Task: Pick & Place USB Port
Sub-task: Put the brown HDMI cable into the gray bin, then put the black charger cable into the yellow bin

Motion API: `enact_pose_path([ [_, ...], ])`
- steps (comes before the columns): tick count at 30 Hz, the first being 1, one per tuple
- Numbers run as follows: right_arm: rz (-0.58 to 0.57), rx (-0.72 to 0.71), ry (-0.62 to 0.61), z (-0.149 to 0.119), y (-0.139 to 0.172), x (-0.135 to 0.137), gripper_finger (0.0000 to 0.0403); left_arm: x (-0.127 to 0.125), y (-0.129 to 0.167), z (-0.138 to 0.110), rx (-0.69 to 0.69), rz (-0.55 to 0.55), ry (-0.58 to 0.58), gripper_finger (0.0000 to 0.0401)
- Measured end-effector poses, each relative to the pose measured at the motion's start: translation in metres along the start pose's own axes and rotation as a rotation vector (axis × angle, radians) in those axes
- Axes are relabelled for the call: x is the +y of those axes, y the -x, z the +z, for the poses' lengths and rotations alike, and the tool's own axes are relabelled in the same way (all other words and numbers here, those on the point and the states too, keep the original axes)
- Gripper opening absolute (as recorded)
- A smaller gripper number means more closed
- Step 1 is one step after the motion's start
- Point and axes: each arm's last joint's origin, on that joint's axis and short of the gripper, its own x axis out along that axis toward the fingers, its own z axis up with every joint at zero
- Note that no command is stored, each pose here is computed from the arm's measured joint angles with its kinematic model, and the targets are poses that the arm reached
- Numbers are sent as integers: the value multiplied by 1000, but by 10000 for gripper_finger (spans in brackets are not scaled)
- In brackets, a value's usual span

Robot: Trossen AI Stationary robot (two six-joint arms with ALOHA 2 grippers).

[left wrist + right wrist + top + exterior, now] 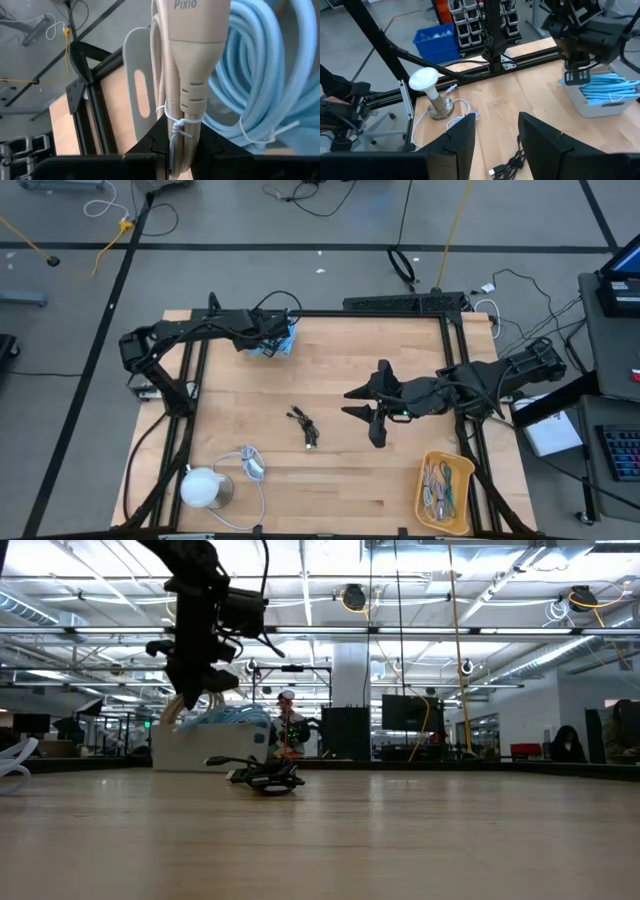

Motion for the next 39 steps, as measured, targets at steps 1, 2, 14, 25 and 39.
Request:
enact_pose_path([
  [1, 0, 0, 1, 0, 0, 0, 141, -1, -2, -1, 0, -1, -1, 38],
  [2, 0, 0, 5, 0, 0, 0, 141, -1, -3, -2, 1, -1, -1, 38],
  [14, 1, 0, 23, 0, 0, 0, 141, -8, -2, 7, -69, -83, 61, 113],
  [25, 2, -3, 28, 1, 3, -1, 141, 2, 15, 14, -126, -92, 130, 228],
  [39, -242, 249, -114, -45, -48, -55, 141, 66, 142, 10, -448, -462, 254, 221],
])
